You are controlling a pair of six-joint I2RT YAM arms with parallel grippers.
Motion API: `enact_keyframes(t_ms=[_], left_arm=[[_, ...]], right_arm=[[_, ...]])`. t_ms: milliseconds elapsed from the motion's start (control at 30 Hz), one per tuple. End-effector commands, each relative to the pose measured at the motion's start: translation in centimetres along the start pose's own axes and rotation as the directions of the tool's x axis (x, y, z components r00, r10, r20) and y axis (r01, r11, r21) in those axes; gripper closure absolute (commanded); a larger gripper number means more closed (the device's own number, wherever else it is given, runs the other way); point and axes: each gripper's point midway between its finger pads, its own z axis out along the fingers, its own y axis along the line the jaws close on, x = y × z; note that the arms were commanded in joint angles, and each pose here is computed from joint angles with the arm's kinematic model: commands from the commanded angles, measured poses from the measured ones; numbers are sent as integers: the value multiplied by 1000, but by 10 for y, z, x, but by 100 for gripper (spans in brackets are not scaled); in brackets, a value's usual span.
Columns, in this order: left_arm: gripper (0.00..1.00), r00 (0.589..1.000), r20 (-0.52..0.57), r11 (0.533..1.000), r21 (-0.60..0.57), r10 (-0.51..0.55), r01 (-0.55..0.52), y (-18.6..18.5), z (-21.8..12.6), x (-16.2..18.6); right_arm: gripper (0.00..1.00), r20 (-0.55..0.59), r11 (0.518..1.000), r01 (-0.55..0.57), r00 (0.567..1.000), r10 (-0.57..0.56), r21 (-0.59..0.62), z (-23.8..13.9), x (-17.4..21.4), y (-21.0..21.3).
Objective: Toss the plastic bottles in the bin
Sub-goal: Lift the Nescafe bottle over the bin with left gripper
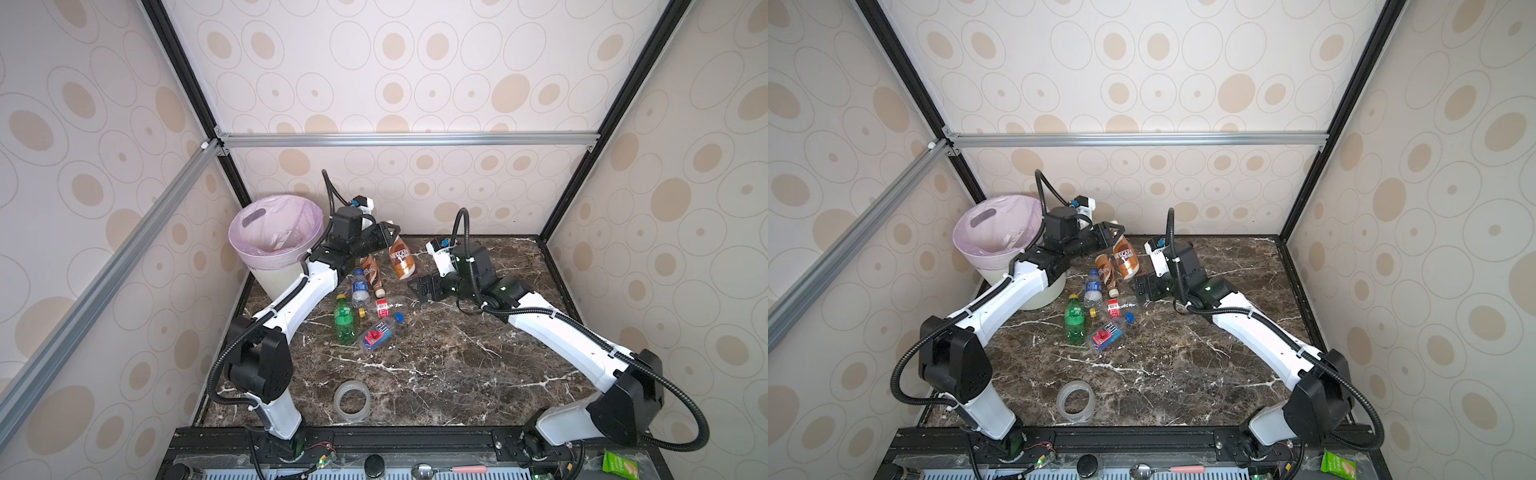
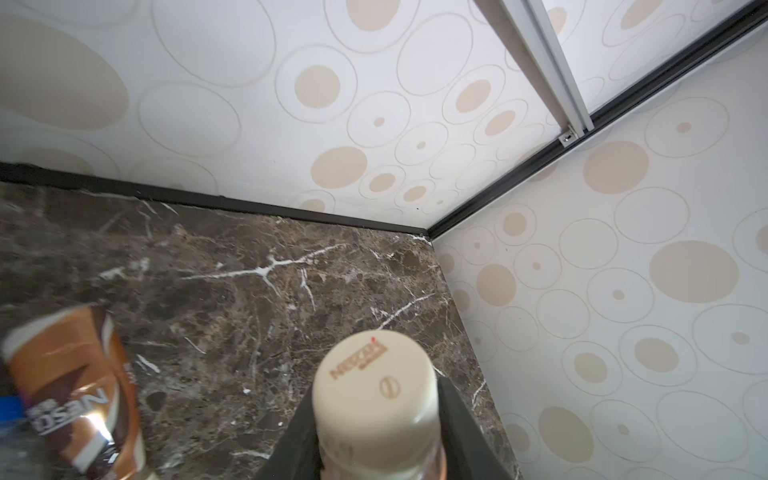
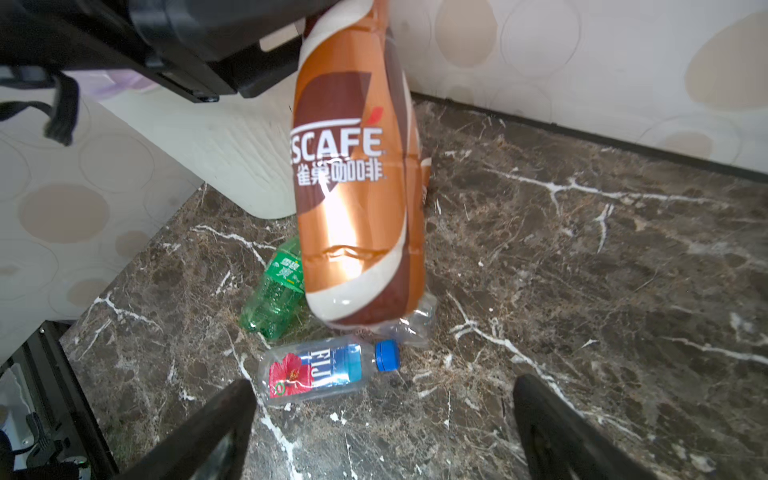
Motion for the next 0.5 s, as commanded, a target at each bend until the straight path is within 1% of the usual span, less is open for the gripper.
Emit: enact_keyframes(t_ms=[0, 100, 200, 333, 400, 467], left_arm=[[71, 990, 63, 990, -69, 124, -120, -9, -25, -40], [72, 970, 109, 969, -141, 218, -202, -17, -44, -69], [72, 939, 147, 931, -245, 311, -270, -19, -63, -97], [71, 887, 178, 861, -379, 427, -338, -22, -89, -135], [69, 849, 199, 817, -444, 490, -367, -30, -107, -156], [69, 812, 227, 775, -512, 537, -369, -34, -129, -174]], right_arm=[[0, 99, 1000, 21, 995, -22, 9, -25, -37, 4], [0, 156, 1000, 28, 987, -26, -14, -36, -62, 12], [0, 212, 996, 57, 976, -41, -67, -45, -83, 27], [0, 287, 987, 109, 955, -72, -116, -54, -108, 42], [0, 319, 978, 147, 943, -93, -148, -56, -119, 51], [0, 344, 965, 180, 933, -106, -191, -55, -128, 61]])
